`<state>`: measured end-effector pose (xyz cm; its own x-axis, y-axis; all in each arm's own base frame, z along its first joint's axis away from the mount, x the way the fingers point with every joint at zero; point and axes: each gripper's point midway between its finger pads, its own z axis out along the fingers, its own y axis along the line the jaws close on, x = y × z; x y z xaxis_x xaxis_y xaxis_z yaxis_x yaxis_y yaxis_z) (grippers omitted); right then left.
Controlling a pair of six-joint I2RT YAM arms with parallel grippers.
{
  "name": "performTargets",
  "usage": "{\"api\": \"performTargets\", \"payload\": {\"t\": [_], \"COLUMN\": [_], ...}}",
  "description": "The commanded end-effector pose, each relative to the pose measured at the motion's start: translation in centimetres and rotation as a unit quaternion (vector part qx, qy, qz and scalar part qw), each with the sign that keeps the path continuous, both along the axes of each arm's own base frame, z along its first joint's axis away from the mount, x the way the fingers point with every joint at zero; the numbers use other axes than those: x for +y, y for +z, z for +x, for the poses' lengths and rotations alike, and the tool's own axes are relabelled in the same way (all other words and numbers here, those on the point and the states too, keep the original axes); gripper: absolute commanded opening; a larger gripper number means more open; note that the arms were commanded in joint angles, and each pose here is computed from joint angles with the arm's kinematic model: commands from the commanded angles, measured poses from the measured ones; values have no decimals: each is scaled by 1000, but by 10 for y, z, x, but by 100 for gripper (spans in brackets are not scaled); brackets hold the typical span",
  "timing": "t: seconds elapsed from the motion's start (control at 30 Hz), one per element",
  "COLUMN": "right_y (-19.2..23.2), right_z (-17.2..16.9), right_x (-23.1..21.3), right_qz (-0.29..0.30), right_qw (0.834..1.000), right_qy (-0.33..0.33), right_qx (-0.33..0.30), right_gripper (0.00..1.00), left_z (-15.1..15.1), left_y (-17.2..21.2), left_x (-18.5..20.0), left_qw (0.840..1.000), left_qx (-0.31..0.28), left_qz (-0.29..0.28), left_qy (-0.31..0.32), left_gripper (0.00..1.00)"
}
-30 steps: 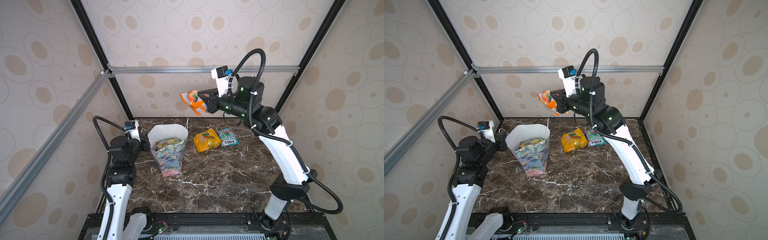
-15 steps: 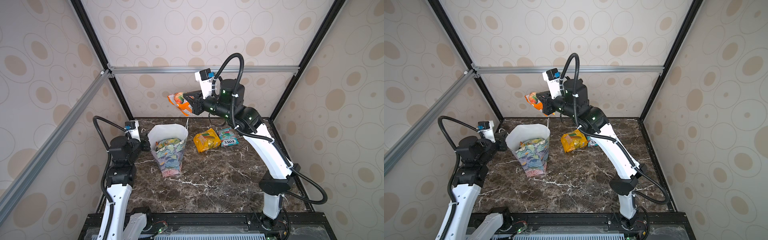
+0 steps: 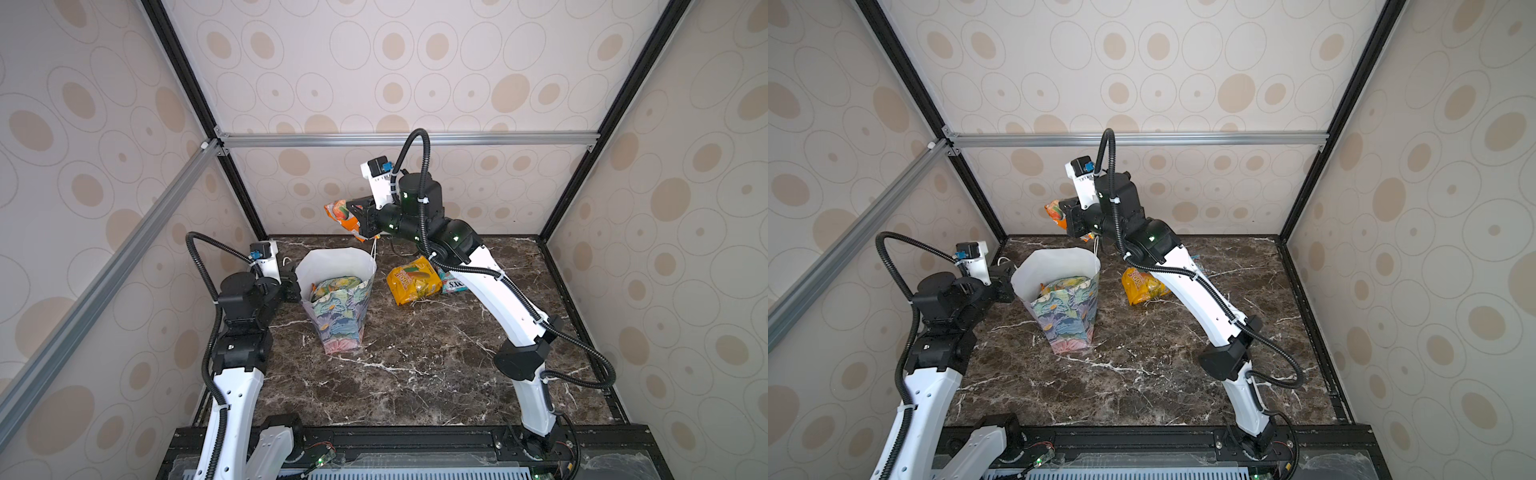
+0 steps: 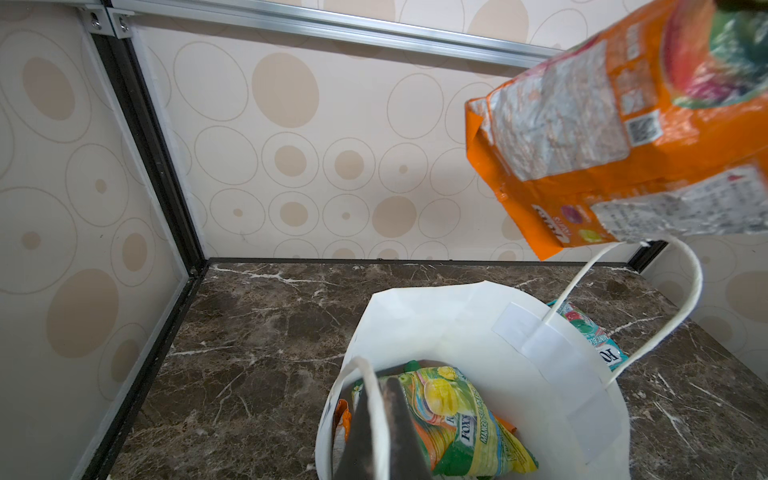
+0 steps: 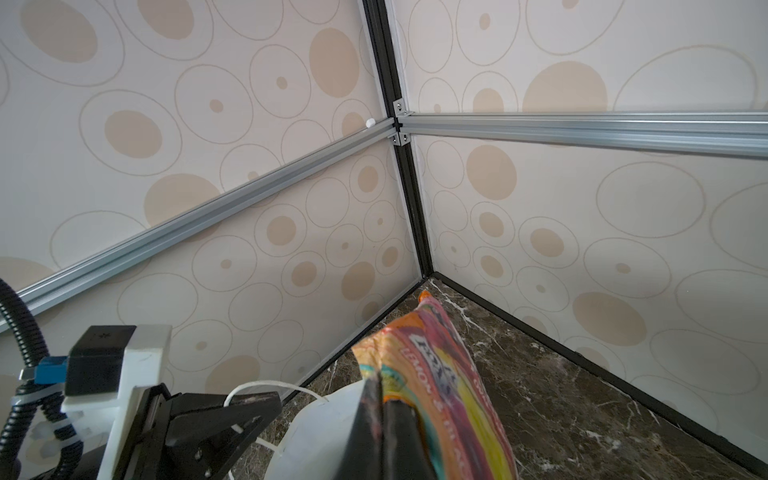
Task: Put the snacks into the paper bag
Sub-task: 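Carry the orange packet with the right gripper toward the bag held by the left gripper, then lower the orange packet into the white bag and open the right gripper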
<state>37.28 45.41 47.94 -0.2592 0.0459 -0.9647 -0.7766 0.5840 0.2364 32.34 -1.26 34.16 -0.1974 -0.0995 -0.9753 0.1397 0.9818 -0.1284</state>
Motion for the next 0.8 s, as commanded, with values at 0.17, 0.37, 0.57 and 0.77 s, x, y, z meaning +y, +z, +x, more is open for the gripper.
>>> {"api": "performTargets", "payload": {"t": [0.17, 0.37, 0.57, 0.77], "right_y": [34, 15, -1, -16], "right_z": [-27, -33, -31, -30], "right_x": [5, 18, 20, 19], "right_qz": [12, -11, -34, -60], "right_qw": [999, 999, 999, 998], "right_qy": [1, 7, -6, -9], "right_qx": [-53, -43, -30, -19], "right_gripper": [0, 0, 0, 0], "left_z": [-2, -3, -4, -4], "left_y": [14, 16, 17, 17], "left_x": [2, 2, 2, 2], "left_qw": [1000, 1000, 1000, 1000], "left_qx": [-23, -26, -27, -27], "left_qz": [0, 1, 1, 2], "left_qy": [2, 3, 5, 5], "left_gripper": [0, 0, 0, 0]}}
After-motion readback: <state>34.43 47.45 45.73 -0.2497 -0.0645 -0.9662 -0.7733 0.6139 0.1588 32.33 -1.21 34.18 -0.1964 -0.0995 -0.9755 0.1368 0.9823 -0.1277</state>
